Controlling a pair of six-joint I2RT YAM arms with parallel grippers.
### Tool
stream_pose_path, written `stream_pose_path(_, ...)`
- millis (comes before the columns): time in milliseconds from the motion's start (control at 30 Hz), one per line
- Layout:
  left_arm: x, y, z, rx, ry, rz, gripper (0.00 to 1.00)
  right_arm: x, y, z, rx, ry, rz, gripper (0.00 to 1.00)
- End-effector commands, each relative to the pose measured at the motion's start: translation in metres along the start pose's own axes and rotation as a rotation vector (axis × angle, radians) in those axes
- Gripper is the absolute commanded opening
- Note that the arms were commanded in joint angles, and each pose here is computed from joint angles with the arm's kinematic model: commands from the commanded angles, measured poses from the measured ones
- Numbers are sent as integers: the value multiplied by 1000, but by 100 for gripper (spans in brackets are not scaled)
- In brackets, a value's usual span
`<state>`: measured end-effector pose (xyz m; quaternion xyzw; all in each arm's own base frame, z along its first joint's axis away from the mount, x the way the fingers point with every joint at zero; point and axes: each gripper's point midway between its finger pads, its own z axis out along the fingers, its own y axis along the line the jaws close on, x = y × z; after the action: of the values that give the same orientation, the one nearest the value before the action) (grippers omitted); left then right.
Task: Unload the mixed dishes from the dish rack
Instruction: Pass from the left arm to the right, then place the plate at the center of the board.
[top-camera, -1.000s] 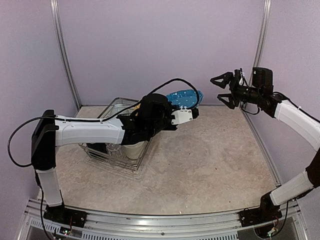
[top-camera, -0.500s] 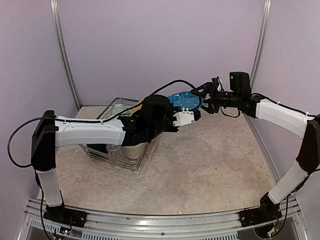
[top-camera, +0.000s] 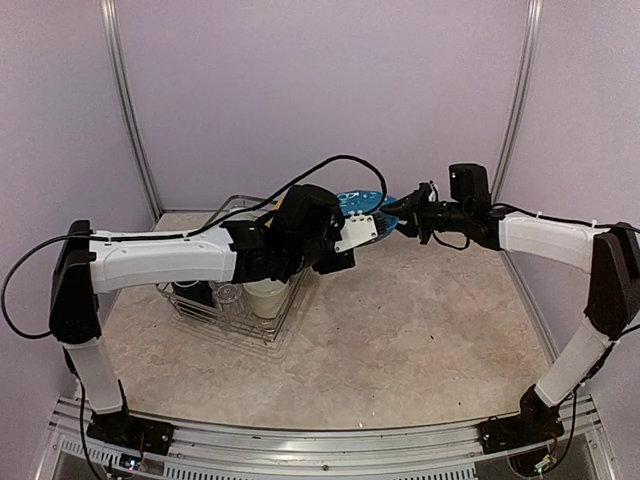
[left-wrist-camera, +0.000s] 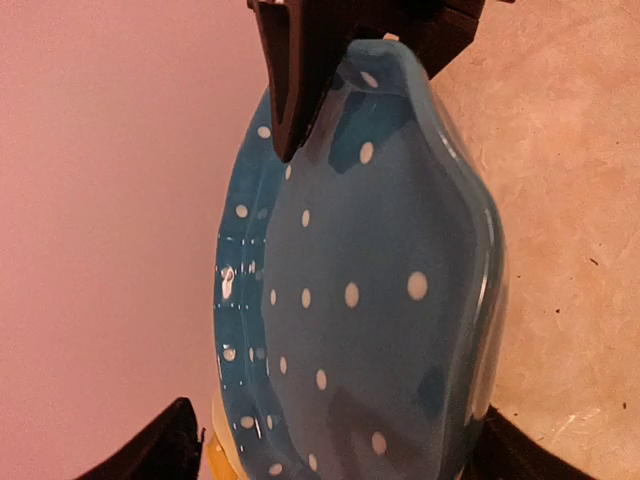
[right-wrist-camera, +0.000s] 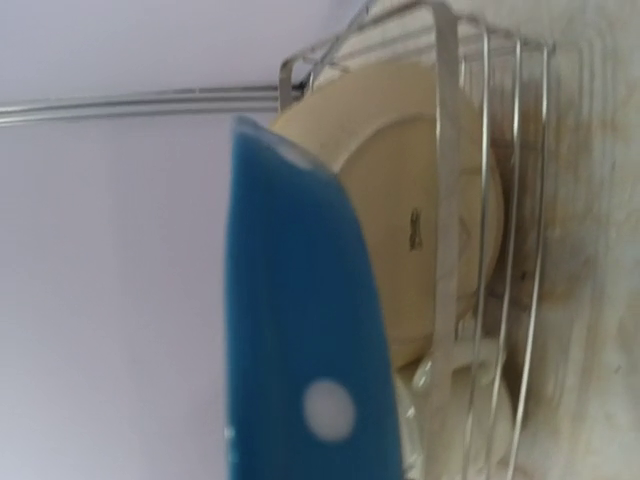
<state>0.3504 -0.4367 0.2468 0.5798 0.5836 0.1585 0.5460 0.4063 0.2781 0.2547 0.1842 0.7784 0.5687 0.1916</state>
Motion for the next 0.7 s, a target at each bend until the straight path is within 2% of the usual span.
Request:
stream_pose_path(0, -13, 29, -52, 137, -39, -336, 98, -34, 40, -19, -146, -111, -188, 0)
stream_pose_path(67, -9, 29, -69, 228, -39, -460, 99, -42, 32, -25, -156, -129, -220, 0)
stream_pose_path(233, 16, 74, -113, 398, -63, -875, 99, -59, -3, -43, -90, -138, -369, 0)
stream_pose_path(333, 52, 107, -123, 458, -54, -1141, 99, -68, -38, -51, 8, -105, -442, 0)
stream_pose_path(433, 93, 122, -115, 478, 13, -1357, 99, -76, -70, -62, 104, -101, -494, 0)
stream_pose_path(533, 128, 126, -96, 483, 78, -1486, 98, -78, -93, -66, 155, -71, -521, 0)
stream_pose_path(667, 160, 125, -68, 449, 132, -1519, 90, -75, -128, -60, 232, 6, -527, 0)
